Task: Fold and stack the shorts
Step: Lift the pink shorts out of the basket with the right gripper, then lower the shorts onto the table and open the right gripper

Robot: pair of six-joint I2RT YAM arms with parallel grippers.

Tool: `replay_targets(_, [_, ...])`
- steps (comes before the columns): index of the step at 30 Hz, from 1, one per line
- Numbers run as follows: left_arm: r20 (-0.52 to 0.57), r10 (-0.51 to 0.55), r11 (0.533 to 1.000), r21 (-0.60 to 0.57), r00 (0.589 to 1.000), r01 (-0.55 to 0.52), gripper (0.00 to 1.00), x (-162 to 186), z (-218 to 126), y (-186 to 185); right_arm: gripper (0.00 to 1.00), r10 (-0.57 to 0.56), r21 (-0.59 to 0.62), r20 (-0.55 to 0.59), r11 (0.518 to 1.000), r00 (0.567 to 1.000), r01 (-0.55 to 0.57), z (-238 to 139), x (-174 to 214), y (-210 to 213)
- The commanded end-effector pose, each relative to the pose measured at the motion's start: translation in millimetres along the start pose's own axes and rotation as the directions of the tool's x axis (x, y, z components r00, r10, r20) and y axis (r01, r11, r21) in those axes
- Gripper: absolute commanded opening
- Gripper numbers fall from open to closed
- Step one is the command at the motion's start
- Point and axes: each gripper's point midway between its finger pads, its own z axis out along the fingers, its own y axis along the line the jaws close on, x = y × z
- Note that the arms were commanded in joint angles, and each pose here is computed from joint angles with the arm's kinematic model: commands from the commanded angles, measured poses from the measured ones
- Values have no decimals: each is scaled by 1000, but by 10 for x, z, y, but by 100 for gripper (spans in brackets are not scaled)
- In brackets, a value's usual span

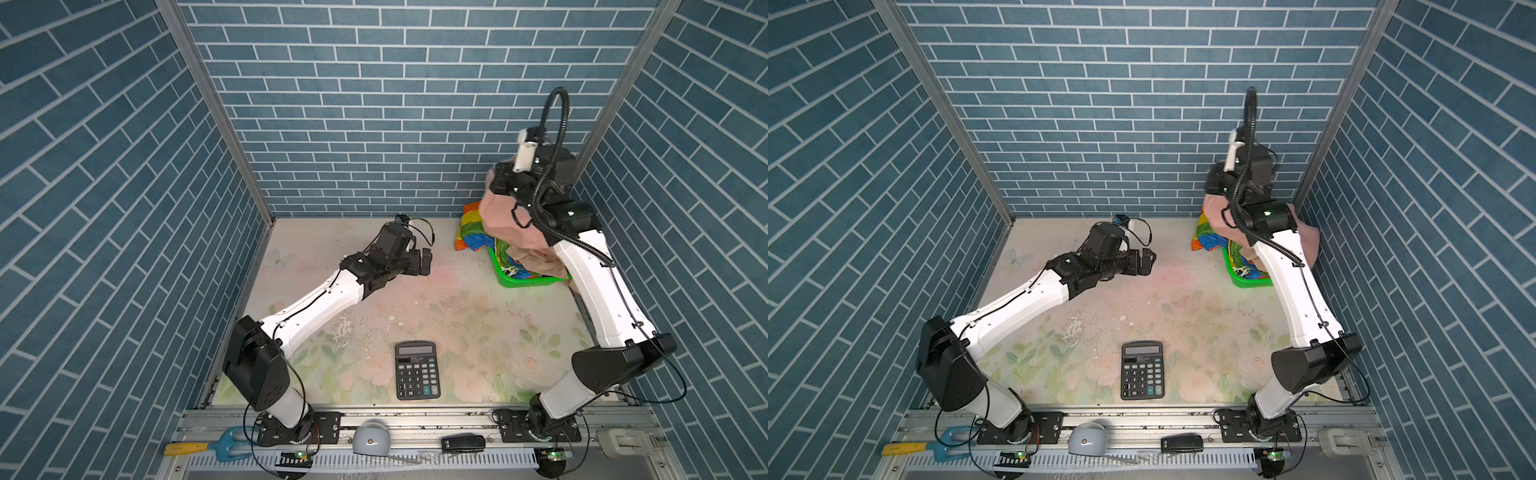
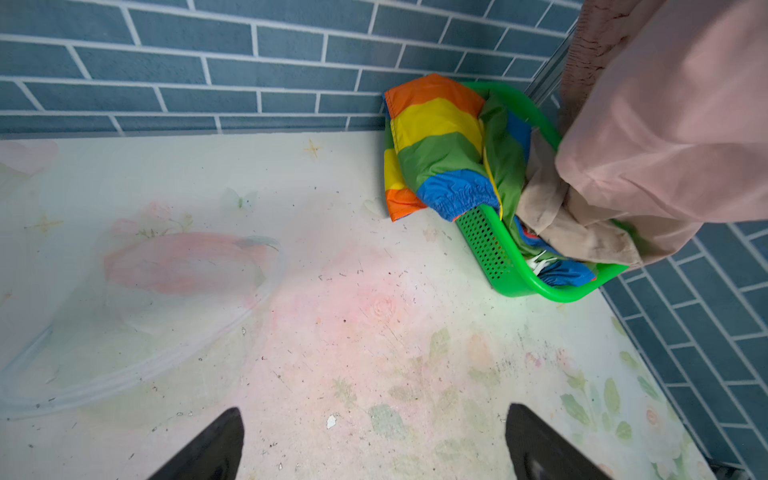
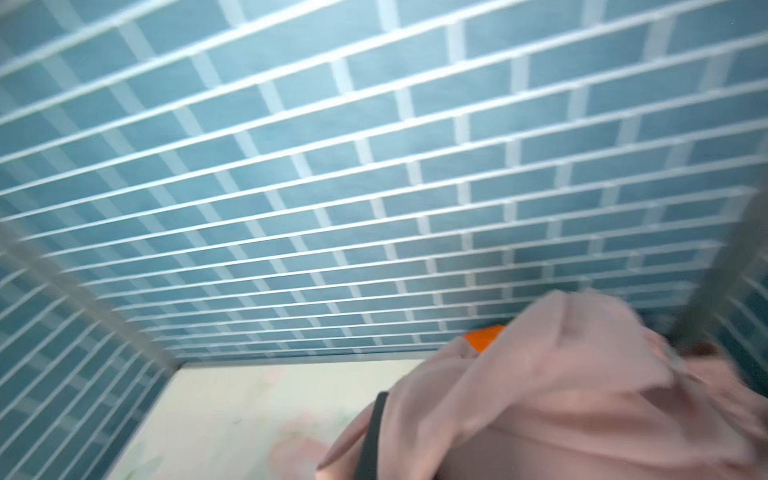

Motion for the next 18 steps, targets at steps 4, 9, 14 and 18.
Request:
replay_targets(4, [64, -190, 979, -61, 980, 193, 100, 24, -332, 647, 0, -77, -538, -18, 841, 997, 55, 73, 139, 1593])
replay_targets(9, [143, -301, 945, -87, 943, 315, 99, 115, -587, 1095, 3, -64, -329, -369, 942, 927, -66, 1005, 1399, 1247])
replay_targets(14, [137, -295, 941, -129, 946, 313, 99, 239, -680, 1244, 51, 26, -130, -598, 983, 801, -129, 1441, 2475, 760])
replay_targets(18, [96, -303, 935, -166, 948, 315, 100, 374, -633, 1347, 74, 40, -97, -620, 987, 783, -128, 1358, 2606, 606])
